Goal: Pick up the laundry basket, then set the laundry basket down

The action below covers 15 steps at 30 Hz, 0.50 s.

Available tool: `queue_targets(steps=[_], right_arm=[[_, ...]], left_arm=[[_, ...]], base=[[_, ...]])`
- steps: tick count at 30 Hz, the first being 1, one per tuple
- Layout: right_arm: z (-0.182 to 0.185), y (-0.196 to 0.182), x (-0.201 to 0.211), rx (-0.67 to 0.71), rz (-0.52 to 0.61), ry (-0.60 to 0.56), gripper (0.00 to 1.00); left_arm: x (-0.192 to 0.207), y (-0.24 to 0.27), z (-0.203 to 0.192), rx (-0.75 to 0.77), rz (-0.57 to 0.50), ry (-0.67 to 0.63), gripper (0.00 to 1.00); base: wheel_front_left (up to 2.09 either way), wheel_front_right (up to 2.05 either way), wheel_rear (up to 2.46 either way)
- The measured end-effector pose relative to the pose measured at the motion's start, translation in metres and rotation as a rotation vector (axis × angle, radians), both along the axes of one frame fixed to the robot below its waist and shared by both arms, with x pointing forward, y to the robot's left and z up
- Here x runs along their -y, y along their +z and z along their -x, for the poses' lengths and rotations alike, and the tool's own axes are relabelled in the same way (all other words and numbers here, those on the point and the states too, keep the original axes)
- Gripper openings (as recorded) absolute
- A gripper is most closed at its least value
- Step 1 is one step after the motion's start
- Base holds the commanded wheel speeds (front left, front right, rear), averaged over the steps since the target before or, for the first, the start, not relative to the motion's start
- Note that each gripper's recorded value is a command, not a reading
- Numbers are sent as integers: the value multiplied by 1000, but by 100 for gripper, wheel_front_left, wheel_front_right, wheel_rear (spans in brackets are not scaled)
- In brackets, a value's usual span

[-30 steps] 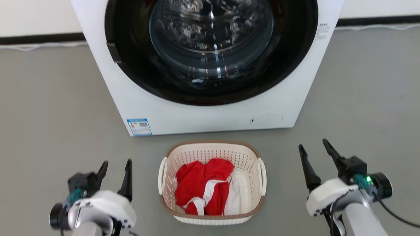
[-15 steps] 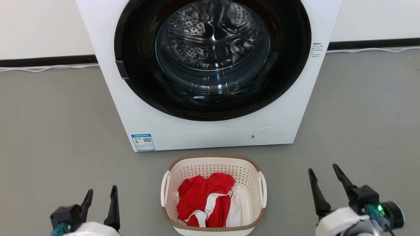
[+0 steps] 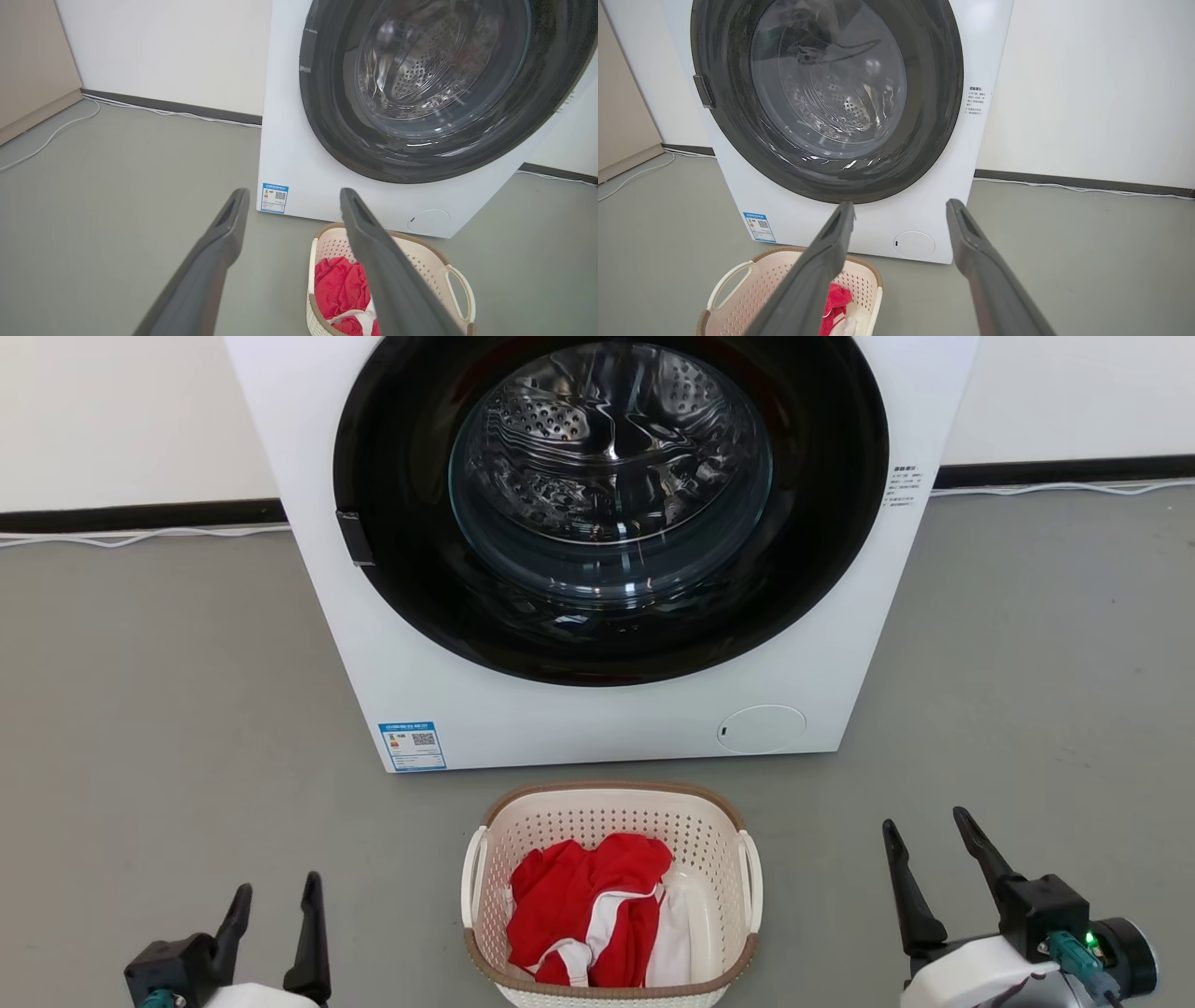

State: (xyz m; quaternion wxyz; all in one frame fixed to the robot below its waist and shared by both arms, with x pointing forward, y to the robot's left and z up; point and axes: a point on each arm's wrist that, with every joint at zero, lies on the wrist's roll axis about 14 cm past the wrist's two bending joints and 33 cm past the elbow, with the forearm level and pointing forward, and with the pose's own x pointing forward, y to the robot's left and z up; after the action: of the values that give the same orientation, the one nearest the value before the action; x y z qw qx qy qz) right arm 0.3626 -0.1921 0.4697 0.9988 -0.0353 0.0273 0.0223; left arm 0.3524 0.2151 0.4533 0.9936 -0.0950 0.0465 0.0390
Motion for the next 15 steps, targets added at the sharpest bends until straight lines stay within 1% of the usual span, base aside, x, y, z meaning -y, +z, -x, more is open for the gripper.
queue_targets(steps=[1, 3, 8, 15], right_arm=[[0, 1, 0, 2, 0, 1, 0], [1, -4, -2, -12, -3, 3, 0], [19, -36, -3, -116, -22, -2, 0], [20, -37, 0, -128, -106, -36, 0]], left_arm=[[1, 1, 0, 3, -1, -9, 0], [3, -4, 2, -10, 3, -11, 0], [11, -32, 19, -102, 40, -4, 0], [10, -36, 21, -121, 109, 20, 0]], base=[[0, 0, 0], [0, 0, 0], [0, 0, 0], [0, 0, 0]])
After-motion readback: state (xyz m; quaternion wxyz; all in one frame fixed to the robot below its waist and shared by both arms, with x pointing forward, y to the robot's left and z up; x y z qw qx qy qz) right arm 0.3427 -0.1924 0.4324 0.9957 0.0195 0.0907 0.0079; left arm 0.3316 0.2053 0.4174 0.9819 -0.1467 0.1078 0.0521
